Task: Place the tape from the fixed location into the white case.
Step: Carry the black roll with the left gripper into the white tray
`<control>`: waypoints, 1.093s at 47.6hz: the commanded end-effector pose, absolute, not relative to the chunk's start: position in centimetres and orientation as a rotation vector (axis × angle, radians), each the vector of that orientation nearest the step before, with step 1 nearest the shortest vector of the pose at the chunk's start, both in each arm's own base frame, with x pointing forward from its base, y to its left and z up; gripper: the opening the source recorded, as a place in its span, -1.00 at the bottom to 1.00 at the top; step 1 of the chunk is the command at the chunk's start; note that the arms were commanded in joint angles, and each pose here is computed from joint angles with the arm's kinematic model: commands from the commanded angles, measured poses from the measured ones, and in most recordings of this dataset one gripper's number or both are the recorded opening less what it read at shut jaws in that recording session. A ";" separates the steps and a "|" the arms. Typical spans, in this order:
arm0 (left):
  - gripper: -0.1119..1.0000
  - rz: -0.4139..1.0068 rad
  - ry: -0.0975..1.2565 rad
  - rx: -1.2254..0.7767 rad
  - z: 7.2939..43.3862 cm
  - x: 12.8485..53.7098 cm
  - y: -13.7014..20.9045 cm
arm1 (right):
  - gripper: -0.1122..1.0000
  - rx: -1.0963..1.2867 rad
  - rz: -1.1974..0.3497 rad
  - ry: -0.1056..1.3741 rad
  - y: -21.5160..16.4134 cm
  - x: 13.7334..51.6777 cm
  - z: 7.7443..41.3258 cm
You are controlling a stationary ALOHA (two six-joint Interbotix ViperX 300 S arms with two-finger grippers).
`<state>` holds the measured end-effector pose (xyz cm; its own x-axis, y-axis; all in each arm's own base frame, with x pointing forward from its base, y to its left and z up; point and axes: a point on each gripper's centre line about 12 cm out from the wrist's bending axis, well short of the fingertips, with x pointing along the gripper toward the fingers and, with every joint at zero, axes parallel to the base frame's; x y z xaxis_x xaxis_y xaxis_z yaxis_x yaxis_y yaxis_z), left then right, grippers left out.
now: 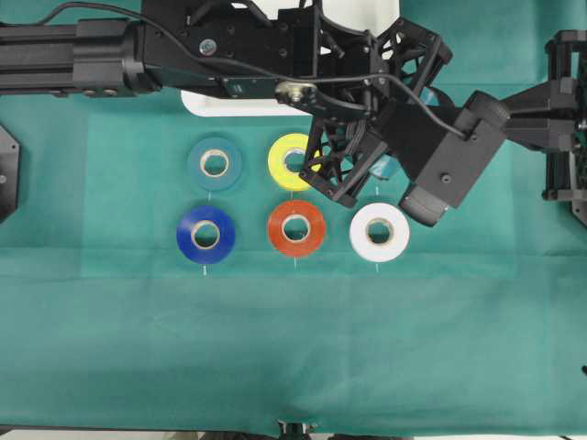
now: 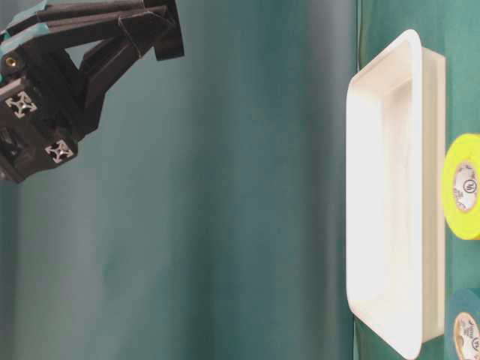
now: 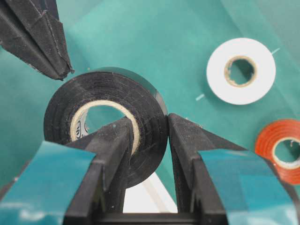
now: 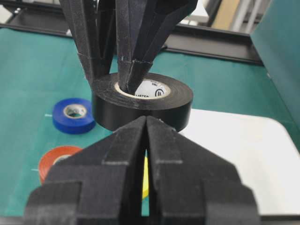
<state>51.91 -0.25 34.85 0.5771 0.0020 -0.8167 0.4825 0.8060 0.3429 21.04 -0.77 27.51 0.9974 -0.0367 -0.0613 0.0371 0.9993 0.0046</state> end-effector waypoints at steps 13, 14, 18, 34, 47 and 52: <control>-0.42 -0.234 0.852 0.575 38.8 50.5 1.9 | -0.80 0.002 -0.038 0.038 -0.8 21.2 28.2; -0.42 -0.228 0.854 0.573 38.7 50.6 2.2 | -0.80 0.002 -0.038 0.038 -0.8 21.2 28.2; -0.42 -0.204 0.853 0.564 38.9 50.5 3.4 | -0.80 0.002 -0.038 0.038 -0.8 21.2 28.2; -0.42 -0.101 0.879 0.514 38.9 49.8 9.0 | -0.80 0.001 -0.038 0.037 -0.8 21.2 28.3; -0.42 -0.081 0.884 0.502 38.9 49.5 10.1 | -0.80 0.001 -0.038 0.040 -0.8 21.2 28.3; -0.42 -0.083 0.887 0.502 38.9 49.5 10.0 | -0.80 -0.001 -0.038 0.038 -0.8 21.2 28.3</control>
